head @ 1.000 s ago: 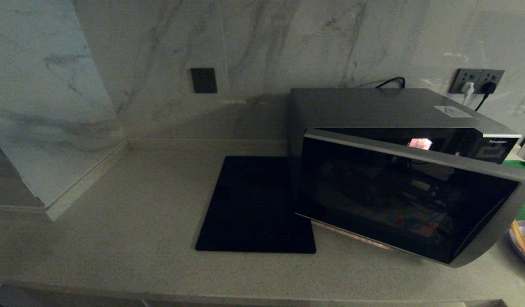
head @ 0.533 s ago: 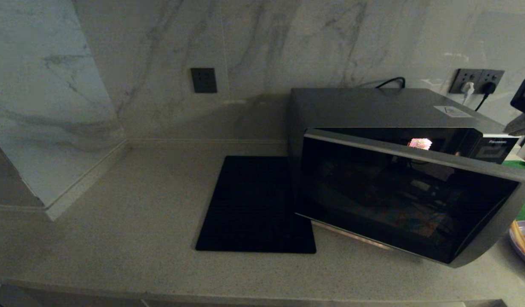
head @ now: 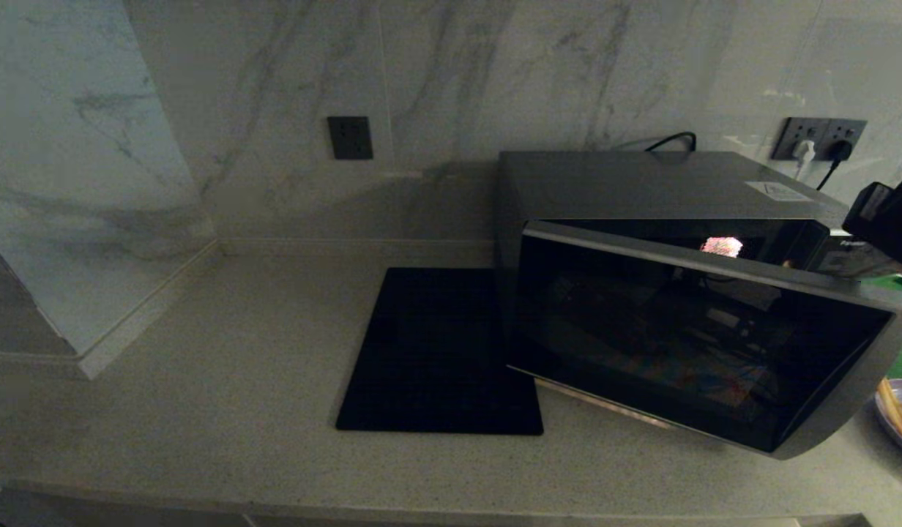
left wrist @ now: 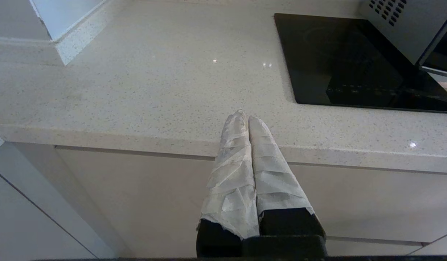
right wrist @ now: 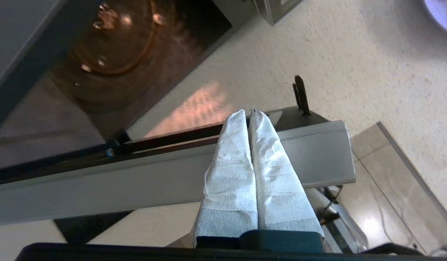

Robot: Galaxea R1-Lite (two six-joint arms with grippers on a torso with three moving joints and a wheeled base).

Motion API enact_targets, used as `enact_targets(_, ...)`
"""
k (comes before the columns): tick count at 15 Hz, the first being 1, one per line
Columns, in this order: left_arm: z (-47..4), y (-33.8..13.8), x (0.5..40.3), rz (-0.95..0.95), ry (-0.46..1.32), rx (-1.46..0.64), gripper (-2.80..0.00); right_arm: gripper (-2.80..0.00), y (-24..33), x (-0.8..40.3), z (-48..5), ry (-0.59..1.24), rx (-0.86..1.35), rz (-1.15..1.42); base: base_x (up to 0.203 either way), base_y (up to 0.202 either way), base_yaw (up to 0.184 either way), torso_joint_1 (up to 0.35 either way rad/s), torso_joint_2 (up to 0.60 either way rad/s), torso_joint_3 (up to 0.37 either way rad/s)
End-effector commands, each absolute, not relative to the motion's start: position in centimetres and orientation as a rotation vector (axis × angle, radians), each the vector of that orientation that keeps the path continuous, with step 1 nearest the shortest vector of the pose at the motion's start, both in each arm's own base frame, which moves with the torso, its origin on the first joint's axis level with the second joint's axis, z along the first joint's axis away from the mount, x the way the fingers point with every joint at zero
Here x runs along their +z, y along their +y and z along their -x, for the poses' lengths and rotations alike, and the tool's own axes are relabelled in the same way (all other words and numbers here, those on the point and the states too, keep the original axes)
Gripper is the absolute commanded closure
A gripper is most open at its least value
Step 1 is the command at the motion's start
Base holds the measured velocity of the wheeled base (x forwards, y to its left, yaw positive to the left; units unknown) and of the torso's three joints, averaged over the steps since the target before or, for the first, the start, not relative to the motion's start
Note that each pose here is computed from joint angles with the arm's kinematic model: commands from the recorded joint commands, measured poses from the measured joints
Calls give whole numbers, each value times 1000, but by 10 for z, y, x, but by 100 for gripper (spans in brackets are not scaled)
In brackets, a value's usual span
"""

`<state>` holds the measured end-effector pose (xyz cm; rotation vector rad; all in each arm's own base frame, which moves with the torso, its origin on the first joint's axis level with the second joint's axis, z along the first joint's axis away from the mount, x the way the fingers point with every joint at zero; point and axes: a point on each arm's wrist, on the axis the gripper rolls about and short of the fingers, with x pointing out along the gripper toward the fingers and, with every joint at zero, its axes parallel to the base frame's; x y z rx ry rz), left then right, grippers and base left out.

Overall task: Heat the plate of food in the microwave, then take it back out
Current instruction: Open the microwave oven

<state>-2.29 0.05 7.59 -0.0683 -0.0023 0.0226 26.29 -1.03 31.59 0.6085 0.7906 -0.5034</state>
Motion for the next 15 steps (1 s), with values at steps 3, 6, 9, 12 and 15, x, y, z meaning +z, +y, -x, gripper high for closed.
enact_targets(3, 23, 1, 76, 69, -2, 23, 0, 0, -10, 304, -253, 847, -521, -600, 0, 0, 0, 0, 0, 0)
enact_targets(6, 23, 1, 76, 69, -2, 23, 0, 0, -8, 304, -237, 858, -486, -613, 0, 0, 0, 0, 0, 0)
enact_targets(9, 23, 1, 76, 69, -2, 23, 0, 0, -6, 305, -218, 873, -445, -613, 0, 0, 0, 0, 0, 0)
enact_targets(12, 23, 1, 76, 69, -2, 23, 0, 0, 2, 311, -190, 876, -330, -591, 0, 0, 0, 0, 0, 0)
enact_targets(15, 23, 1, 76, 69, -2, 23, 0, 0, 21, 305, -168, 928, -214, -534, 0, 0, 0, 0, 0, 0)
